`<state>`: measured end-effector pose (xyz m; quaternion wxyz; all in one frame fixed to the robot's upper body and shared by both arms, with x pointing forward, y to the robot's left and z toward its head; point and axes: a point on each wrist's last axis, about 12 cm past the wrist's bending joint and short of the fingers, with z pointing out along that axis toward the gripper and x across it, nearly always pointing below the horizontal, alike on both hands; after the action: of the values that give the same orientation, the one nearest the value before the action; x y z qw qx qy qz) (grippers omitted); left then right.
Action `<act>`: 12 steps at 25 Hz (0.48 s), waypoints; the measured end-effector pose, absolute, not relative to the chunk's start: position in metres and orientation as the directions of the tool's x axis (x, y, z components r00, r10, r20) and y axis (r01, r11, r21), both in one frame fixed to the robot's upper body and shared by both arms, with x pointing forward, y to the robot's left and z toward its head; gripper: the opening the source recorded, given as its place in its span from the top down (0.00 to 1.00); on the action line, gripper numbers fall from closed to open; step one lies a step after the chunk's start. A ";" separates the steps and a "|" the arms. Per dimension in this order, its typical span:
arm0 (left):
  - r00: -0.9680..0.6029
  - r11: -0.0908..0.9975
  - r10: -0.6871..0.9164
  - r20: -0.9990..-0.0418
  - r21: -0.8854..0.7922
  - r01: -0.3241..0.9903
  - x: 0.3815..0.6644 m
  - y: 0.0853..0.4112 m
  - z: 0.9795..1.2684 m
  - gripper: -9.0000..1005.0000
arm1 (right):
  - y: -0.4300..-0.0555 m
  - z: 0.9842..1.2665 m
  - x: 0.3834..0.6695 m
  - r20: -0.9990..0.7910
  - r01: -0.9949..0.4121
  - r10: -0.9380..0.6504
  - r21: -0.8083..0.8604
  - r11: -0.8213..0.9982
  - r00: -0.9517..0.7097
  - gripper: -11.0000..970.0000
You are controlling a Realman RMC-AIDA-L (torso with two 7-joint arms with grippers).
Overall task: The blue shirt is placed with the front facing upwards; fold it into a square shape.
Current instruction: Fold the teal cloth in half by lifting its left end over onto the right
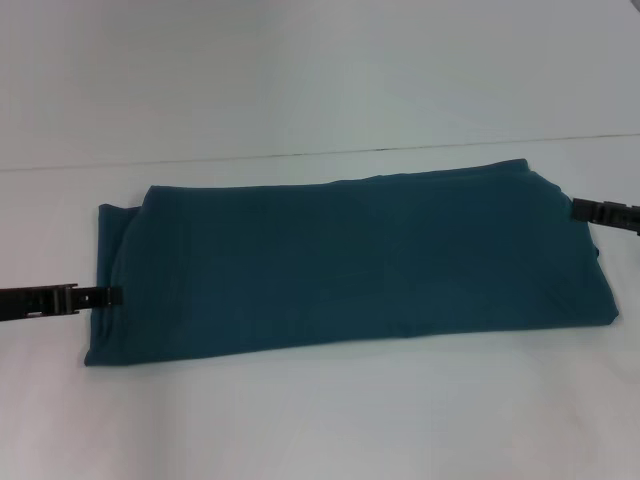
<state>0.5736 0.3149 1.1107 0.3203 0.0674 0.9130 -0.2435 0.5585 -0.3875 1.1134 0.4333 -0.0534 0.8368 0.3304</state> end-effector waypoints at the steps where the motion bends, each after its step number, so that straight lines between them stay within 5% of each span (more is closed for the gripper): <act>1: -0.793 0.871 -0.050 -0.607 -0.415 0.263 0.572 0.316 1.110 0.55 | -0.386 1.114 0.561 -0.763 -0.380 0.193 0.503 0.776 -0.617 0.32; 9: -0.833 0.867 -0.143 -0.535 -0.473 0.155 0.562 0.327 1.105 0.32 | -0.373 1.122 0.579 -0.782 -0.399 0.178 0.482 0.780 -0.598 0.06; 12: -0.851 0.869 -0.172 -0.497 -0.483 0.107 0.557 0.334 1.104 0.24 | -0.370 1.125 0.584 -0.785 -0.402 0.176 0.479 0.780 -0.594 0.06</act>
<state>0.5569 0.3340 1.1045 0.2728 -0.0175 0.9274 -0.2552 0.5845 -0.3698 1.1253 0.4454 -0.0680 0.8317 0.3246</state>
